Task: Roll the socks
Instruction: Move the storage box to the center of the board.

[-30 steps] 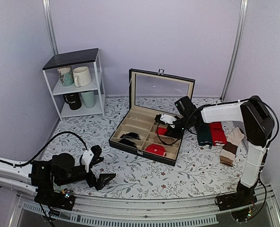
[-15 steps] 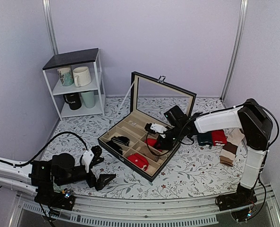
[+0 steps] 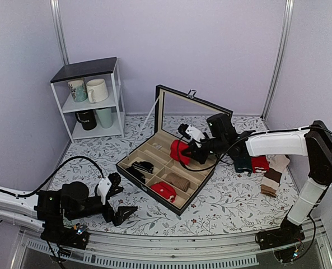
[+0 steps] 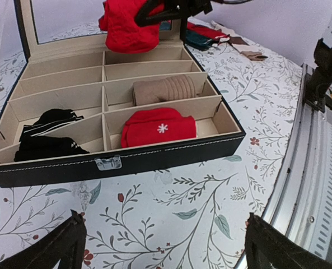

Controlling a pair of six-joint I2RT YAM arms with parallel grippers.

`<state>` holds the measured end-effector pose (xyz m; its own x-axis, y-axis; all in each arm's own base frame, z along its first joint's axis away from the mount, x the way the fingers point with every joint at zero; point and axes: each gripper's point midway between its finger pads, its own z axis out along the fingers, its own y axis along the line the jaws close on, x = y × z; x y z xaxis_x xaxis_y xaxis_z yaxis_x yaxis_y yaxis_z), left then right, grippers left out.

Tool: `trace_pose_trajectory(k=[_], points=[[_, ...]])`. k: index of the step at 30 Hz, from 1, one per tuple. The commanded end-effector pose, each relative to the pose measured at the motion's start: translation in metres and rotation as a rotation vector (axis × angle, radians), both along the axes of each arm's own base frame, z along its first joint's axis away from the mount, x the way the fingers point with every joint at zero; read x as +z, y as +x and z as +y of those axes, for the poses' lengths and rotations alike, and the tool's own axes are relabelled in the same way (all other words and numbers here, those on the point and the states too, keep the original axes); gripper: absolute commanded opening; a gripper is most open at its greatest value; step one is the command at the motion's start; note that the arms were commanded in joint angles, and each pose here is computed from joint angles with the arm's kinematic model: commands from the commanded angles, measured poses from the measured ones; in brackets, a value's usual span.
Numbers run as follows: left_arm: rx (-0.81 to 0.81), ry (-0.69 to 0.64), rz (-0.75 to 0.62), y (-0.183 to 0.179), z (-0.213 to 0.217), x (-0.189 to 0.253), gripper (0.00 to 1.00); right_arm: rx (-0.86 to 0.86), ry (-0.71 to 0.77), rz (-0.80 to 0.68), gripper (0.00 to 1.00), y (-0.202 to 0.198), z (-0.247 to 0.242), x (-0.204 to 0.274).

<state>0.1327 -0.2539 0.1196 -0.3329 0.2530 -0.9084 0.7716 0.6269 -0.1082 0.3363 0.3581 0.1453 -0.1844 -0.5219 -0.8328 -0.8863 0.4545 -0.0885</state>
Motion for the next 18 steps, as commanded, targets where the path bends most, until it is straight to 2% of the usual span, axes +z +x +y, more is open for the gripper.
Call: trace_pose_trajectory(k=[1, 5, 9, 15, 18], points=[[0.007, 0.002, -0.003, 0.002, 0.002, -0.004, 1.0, -0.14, -0.07, -0.035, 0.01, 0.017, -0.018, -0.03], [0.005, 0.002, -0.002, 0.002, 0.002, -0.004, 1.0, -0.276, -0.089, -0.086, 0.01, 0.028, -0.039, -0.038], [0.0, 0.003, -0.001, 0.001, 0.002, -0.004, 1.0, -0.367, -0.058, -0.145, 0.01, 0.035, -0.053, -0.023], [0.002, 0.005, 0.0, 0.002, 0.002, -0.005, 0.99, -0.284, -0.171, -0.172, 0.01, 0.02, -0.049, -0.045], [0.004, 0.003, -0.001, 0.002, 0.002, -0.004, 0.99, -0.233, -0.18, -0.161, 0.01, 0.006, -0.041, -0.052]])
